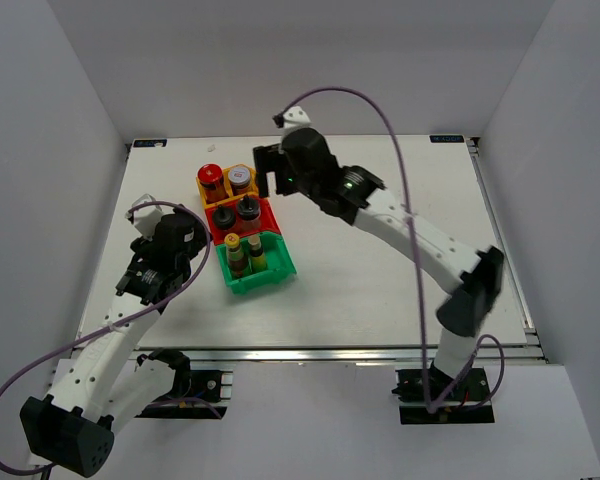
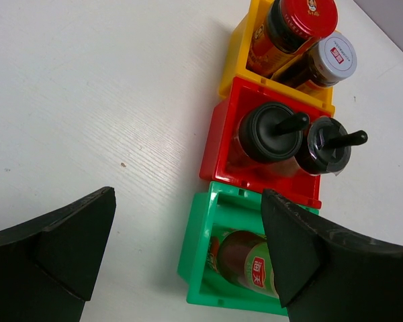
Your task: Organize the condiment bottles
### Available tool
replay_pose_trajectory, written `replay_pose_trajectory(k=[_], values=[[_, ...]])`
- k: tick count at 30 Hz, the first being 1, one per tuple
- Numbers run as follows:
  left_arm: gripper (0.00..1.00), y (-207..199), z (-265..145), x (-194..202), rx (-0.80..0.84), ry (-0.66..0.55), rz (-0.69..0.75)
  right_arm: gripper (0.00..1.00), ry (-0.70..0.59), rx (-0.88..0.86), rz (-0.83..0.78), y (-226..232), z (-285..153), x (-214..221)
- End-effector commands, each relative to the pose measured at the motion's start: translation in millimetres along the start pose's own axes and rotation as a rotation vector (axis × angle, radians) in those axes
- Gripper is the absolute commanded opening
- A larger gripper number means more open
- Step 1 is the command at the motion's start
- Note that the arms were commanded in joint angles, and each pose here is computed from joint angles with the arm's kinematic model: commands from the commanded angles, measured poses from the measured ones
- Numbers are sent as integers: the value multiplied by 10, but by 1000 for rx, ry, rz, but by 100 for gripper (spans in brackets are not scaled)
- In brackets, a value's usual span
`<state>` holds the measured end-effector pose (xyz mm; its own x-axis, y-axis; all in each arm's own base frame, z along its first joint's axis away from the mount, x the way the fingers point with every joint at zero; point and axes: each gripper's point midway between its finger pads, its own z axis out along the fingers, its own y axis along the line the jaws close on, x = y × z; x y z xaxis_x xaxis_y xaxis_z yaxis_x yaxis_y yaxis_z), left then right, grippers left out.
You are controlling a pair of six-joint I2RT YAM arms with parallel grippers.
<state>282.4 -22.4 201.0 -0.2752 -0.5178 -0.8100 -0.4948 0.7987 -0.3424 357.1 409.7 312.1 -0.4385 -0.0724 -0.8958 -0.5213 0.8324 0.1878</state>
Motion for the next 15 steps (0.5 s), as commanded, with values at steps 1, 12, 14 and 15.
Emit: replay_pose_trajectory(k=[1,12,14,15], values=[[98,-84,-117,-144,39,-16,-40,89,-28,137,-33,-418,-511,14],[98,-103,-118,-114,40,4,-39,89,9,675,418,-2493,-2024,1736],[98,-81,-101,-134,22,-8,-39,89,41,745,425,-2596,-2204,2028],[98,-85,-93,-143,21,-14,-42,89,5,731,450,-2577,-2279,2022]])
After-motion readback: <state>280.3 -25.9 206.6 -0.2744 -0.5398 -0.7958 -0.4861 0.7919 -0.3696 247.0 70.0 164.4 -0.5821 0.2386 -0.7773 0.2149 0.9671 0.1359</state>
